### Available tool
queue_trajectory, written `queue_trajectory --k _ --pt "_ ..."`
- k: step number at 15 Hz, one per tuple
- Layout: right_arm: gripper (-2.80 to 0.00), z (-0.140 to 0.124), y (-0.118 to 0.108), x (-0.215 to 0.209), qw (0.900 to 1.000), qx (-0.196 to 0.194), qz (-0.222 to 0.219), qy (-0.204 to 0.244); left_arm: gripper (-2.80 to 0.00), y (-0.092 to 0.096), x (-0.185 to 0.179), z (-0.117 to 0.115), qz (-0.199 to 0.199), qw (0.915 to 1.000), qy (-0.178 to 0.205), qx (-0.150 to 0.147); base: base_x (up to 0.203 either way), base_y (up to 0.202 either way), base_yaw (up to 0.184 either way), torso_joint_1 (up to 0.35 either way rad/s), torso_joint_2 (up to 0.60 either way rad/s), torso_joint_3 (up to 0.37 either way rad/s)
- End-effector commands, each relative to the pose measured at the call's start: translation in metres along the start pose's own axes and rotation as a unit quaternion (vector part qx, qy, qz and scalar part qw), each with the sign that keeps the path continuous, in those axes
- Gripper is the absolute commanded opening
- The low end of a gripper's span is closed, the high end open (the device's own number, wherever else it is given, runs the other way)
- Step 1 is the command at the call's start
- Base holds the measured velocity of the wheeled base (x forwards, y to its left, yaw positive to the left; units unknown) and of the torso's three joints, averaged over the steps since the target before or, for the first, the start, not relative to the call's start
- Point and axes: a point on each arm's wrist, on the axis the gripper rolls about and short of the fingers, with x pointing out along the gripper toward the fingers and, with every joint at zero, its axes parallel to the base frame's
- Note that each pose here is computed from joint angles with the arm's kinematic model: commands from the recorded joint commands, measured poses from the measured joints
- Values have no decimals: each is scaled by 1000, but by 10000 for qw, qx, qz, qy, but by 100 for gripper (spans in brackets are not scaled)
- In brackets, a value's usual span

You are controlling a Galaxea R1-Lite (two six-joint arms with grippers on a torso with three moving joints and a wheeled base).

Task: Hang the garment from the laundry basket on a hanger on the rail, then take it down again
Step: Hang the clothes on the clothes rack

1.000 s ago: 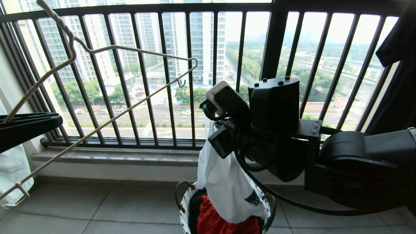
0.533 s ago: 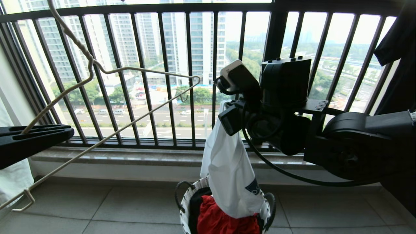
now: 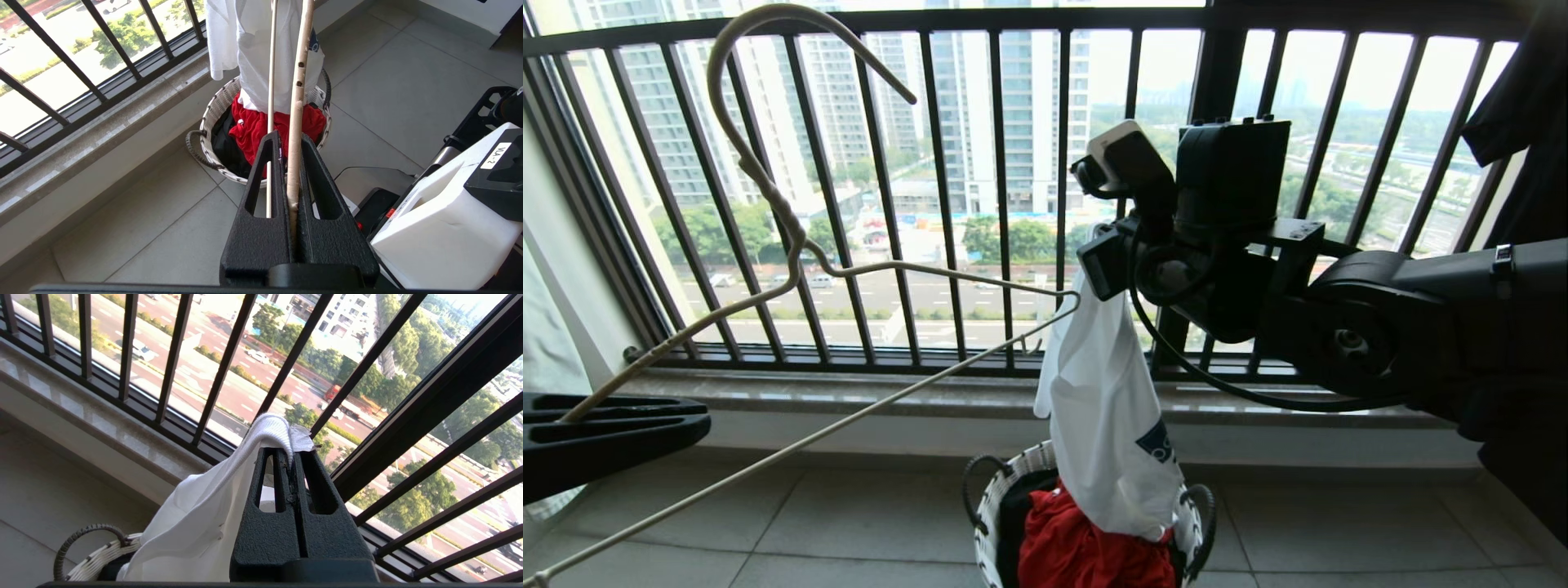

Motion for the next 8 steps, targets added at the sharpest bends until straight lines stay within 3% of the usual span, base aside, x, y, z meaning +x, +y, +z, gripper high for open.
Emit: queue_trajectory --k 1,4,8 --pt "-280 -1 1 5 10000 -7 -24 -4 -280 0 9 0 -197 9997 119 -5 0 0 0 0 0 0" --pt "-280 1 0 3 10000 9 -41 -26 -280 6 23 1 -210 9995 224 -96 0 0 0 0 0 0" --pt "-280 11 -5 -8 9999 60 -34 -152 -280 11 40 -2 -131 9998 -147 -51 0 0 0 0 0 0"
